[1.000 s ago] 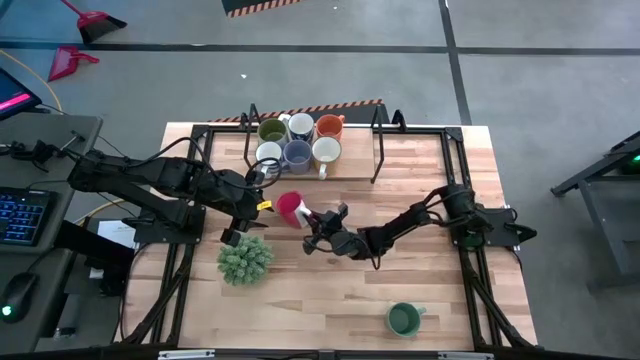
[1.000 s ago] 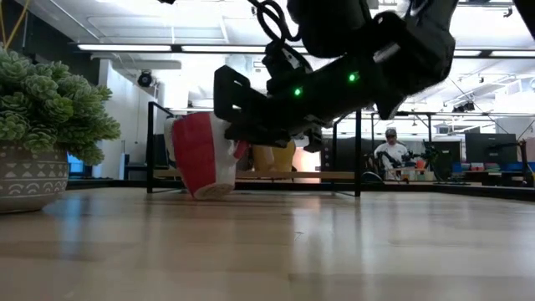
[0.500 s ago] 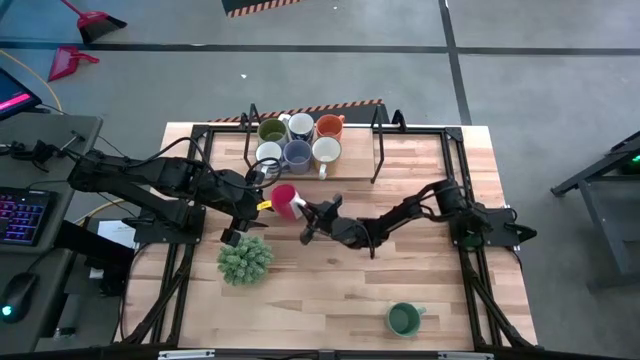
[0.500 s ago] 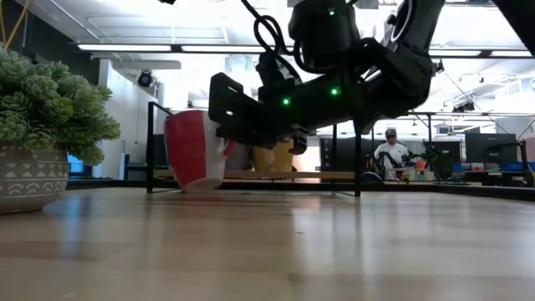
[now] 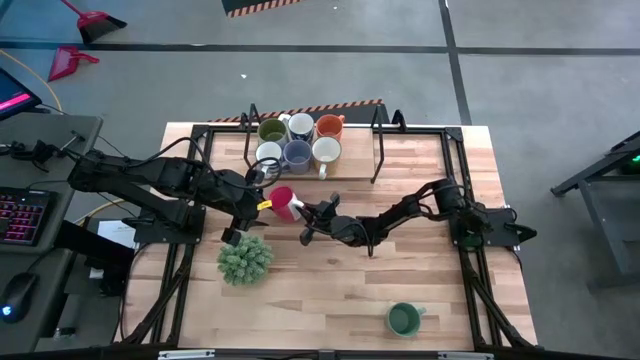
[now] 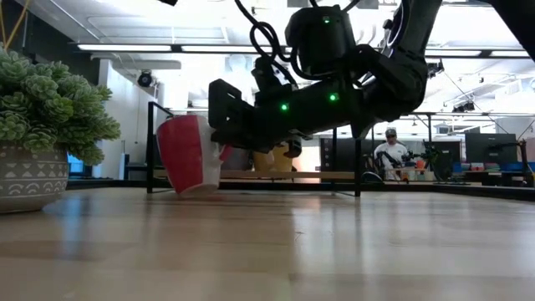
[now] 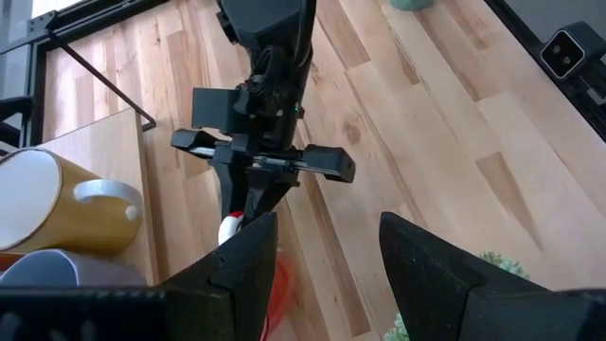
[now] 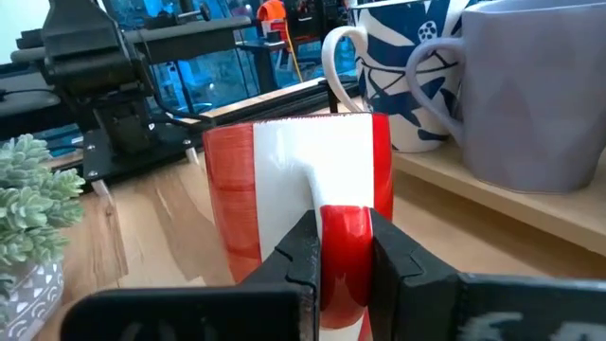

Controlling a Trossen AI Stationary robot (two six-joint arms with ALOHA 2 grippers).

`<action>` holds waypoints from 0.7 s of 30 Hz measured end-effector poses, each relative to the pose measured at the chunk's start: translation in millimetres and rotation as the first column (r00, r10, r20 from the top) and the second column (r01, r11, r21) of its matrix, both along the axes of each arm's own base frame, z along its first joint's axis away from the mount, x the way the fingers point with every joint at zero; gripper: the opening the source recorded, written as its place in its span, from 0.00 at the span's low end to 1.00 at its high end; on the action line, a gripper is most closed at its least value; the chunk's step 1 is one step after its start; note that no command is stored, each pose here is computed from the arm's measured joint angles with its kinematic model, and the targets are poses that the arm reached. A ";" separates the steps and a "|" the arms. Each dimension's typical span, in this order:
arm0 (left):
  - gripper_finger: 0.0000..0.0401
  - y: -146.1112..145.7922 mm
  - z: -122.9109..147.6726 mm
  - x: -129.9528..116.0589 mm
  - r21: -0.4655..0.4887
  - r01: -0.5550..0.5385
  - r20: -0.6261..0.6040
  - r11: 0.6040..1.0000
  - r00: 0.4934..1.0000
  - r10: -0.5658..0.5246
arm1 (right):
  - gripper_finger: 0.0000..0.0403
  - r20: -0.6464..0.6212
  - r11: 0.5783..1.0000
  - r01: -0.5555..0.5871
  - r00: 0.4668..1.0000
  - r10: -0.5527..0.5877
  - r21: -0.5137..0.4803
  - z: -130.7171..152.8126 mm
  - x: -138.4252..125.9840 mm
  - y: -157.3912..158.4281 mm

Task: Place coffee mugs
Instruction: Put the red mug on the shelf

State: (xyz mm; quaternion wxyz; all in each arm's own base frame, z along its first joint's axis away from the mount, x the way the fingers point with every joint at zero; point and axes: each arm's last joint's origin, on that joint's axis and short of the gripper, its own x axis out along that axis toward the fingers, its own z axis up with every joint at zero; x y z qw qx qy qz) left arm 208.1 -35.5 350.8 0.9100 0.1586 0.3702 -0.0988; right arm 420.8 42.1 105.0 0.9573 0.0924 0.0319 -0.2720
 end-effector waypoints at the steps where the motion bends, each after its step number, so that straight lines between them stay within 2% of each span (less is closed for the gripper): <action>1: 0.44 0.0 0.0 0.0 0.001 0.000 0.000 1.000 1.000 0.000 | 0.05 -0.003 1.000 -0.001 1.000 0.001 0.006 -0.4 0.2 -0.1; 7: 0.44 0.0 0.1 0.0 0.001 -0.001 0.000 1.000 1.000 0.001 | 0.05 -0.017 1.000 -0.010 1.000 0.010 0.006 -0.9 0.3 0.1; 13: 0.44 0.0 0.0 0.0 0.001 -0.001 0.000 1.000 1.000 0.001 | 0.13 -0.055 1.000 -0.018 0.998 0.019 0.007 -4.7 -0.3 0.4; 21: 0.44 0.0 -0.1 0.0 -0.003 -0.005 -0.001 1.000 1.000 0.005 | 0.07 -0.073 0.999 -0.044 0.996 0.046 0.028 -7.5 -0.6 1.5</action>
